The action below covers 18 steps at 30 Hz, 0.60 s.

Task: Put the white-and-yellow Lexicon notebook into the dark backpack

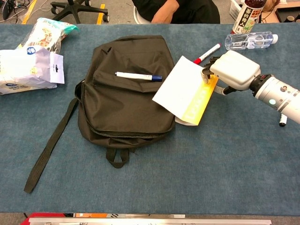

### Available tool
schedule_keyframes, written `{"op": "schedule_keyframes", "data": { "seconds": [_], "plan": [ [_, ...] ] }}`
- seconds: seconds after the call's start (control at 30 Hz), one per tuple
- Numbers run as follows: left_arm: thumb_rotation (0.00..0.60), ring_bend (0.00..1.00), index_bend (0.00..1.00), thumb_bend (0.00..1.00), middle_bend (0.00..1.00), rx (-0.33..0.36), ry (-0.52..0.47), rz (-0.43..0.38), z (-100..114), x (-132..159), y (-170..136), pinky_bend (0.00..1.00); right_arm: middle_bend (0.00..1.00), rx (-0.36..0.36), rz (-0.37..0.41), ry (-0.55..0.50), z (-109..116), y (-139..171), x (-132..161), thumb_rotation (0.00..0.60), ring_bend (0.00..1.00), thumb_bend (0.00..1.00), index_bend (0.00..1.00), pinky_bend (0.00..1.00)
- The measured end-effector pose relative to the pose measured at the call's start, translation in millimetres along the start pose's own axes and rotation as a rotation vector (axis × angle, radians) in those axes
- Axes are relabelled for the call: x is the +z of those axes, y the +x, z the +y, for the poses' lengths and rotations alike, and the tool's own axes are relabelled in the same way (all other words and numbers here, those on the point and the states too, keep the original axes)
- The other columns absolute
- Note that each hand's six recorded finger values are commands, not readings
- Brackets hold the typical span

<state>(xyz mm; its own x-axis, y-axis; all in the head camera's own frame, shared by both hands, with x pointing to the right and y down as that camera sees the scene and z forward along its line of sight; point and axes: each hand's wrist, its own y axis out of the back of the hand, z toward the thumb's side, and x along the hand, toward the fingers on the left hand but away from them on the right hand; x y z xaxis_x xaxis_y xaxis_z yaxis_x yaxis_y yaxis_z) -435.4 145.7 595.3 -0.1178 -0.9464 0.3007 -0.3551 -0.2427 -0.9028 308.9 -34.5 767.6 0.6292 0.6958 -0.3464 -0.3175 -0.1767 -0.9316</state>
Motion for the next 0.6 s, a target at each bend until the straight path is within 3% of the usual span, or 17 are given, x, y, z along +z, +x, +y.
{"op": "schedule_keyframes", "data": {
  "seconds": [0.6],
  "plan": [
    [0.6, 0.06, 0.16, 0.38, 0.14, -0.006, 0.0, -0.014, -0.2, 3.2, 2.2, 0.09, 0.63, -0.023, -0.034, -0.012, -1.8, 8.5, -6.9, 0.6, 0.5, 0.3, 0.66, 0.63]
  ]
}}
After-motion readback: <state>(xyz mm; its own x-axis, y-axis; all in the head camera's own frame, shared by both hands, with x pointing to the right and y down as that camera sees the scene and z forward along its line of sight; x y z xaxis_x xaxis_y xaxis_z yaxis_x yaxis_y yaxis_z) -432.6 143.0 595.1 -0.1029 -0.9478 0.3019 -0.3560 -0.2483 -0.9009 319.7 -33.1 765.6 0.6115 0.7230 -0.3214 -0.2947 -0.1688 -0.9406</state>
